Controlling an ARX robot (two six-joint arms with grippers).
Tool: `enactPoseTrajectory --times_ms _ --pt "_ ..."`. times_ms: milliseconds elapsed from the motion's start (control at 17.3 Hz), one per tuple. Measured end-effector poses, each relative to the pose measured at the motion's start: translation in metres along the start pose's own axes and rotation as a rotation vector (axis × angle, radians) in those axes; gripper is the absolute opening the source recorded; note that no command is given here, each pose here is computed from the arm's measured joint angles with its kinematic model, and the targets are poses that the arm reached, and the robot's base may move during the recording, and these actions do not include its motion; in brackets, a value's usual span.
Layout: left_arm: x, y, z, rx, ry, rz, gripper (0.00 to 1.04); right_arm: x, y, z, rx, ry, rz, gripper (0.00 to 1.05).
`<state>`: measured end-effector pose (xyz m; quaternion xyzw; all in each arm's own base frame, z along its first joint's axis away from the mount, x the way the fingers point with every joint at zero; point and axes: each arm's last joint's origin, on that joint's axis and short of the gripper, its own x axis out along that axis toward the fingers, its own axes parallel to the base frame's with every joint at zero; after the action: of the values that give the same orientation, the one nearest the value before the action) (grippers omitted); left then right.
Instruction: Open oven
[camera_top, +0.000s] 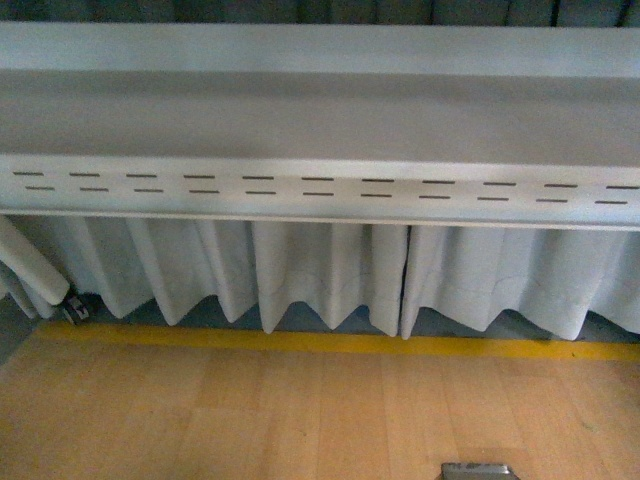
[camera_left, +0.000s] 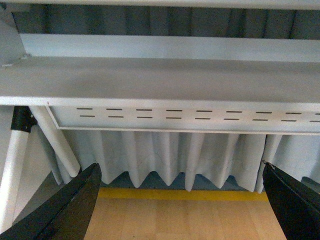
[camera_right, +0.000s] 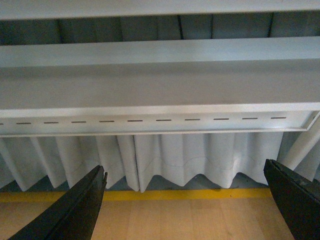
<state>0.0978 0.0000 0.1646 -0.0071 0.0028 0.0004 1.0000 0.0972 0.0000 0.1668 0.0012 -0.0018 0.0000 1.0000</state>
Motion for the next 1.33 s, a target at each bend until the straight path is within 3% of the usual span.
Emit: enactPoseTrajectory --times_ms 1328 --pt "0.0000 0.0000 0.0004 0.004 -0.004 -0.001 0.98 0.0000 0.0000 0.0005 -0.003 -0.005 0.000 0.98"
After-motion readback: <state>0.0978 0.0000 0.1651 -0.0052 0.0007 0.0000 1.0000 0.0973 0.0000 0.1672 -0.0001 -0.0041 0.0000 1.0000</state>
